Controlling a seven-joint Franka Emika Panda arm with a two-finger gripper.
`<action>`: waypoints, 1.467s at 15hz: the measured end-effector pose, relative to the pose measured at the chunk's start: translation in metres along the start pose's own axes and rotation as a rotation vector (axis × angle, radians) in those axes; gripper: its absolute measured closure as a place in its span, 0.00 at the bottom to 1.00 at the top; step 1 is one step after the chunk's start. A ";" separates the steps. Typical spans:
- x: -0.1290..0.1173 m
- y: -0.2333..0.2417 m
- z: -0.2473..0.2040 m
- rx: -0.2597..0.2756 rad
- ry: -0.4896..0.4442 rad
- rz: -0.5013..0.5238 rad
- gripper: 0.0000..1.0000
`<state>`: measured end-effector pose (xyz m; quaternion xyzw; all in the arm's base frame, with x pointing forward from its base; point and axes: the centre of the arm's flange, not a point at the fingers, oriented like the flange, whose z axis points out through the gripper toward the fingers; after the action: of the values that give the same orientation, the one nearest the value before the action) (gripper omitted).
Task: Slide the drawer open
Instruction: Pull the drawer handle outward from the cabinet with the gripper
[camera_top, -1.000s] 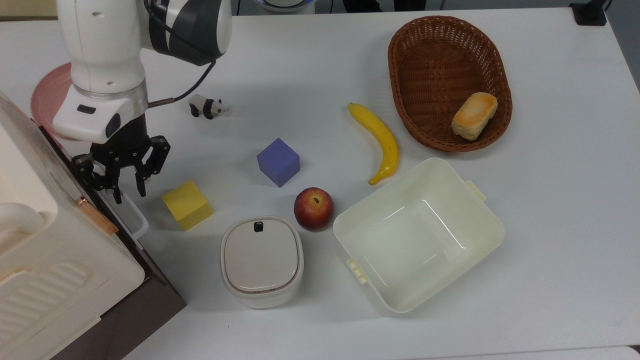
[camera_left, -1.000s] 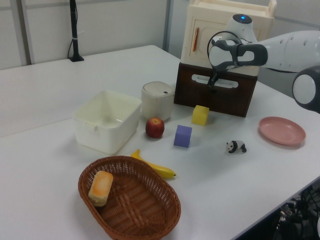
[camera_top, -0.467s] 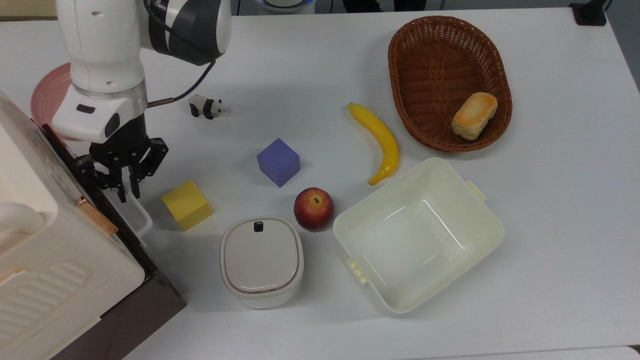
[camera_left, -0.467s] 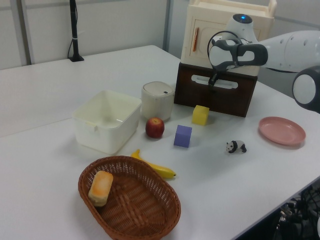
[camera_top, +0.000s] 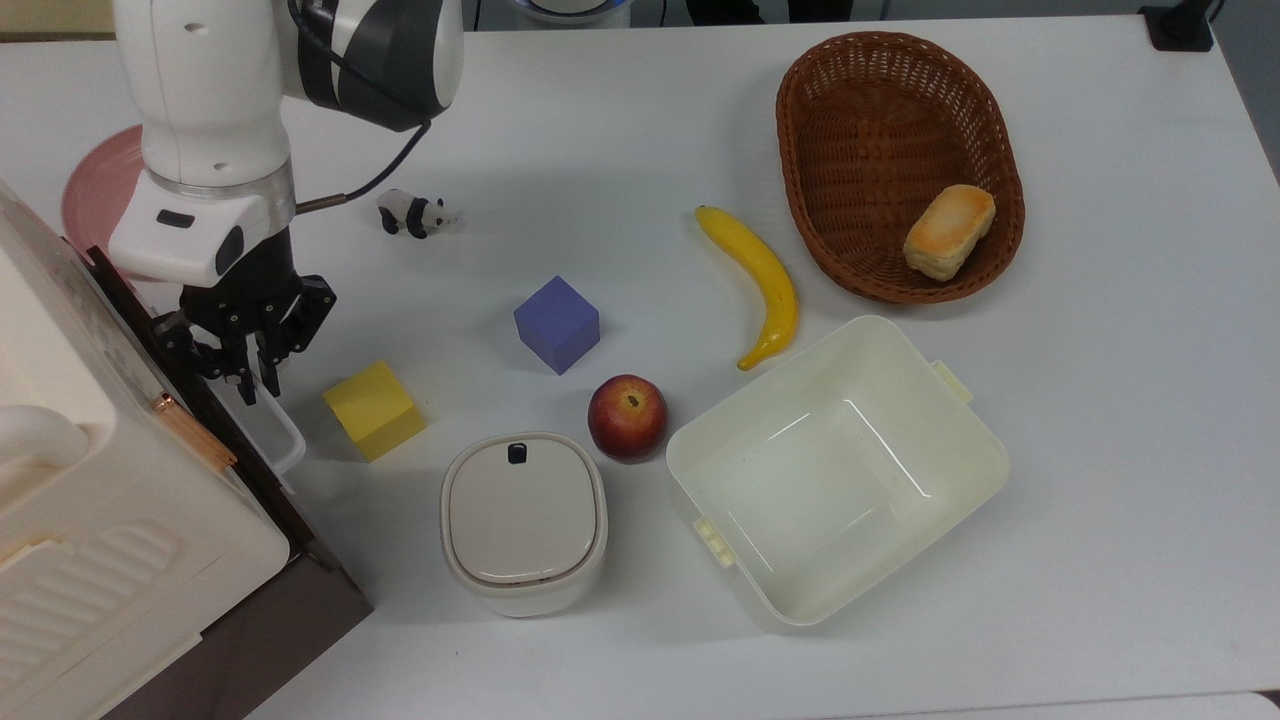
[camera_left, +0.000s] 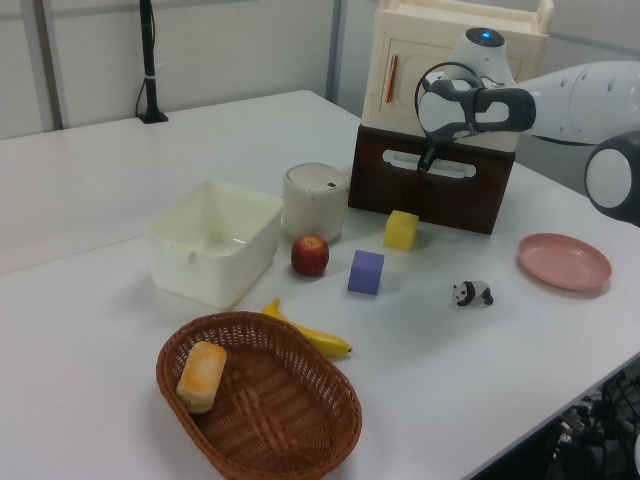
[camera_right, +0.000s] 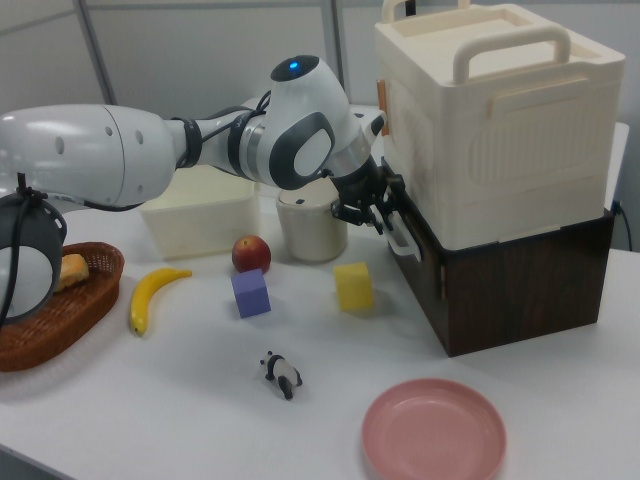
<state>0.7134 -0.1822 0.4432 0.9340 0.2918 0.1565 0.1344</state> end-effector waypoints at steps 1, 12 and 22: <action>0.000 0.000 0.000 0.000 0.000 0.000 0.85; 0.001 -0.001 0.000 -0.001 0.000 -0.003 0.85; 0.004 -0.004 -0.003 -0.002 0.000 -0.015 0.85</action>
<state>0.7131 -0.1762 0.4455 0.9315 0.2988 0.1559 0.1366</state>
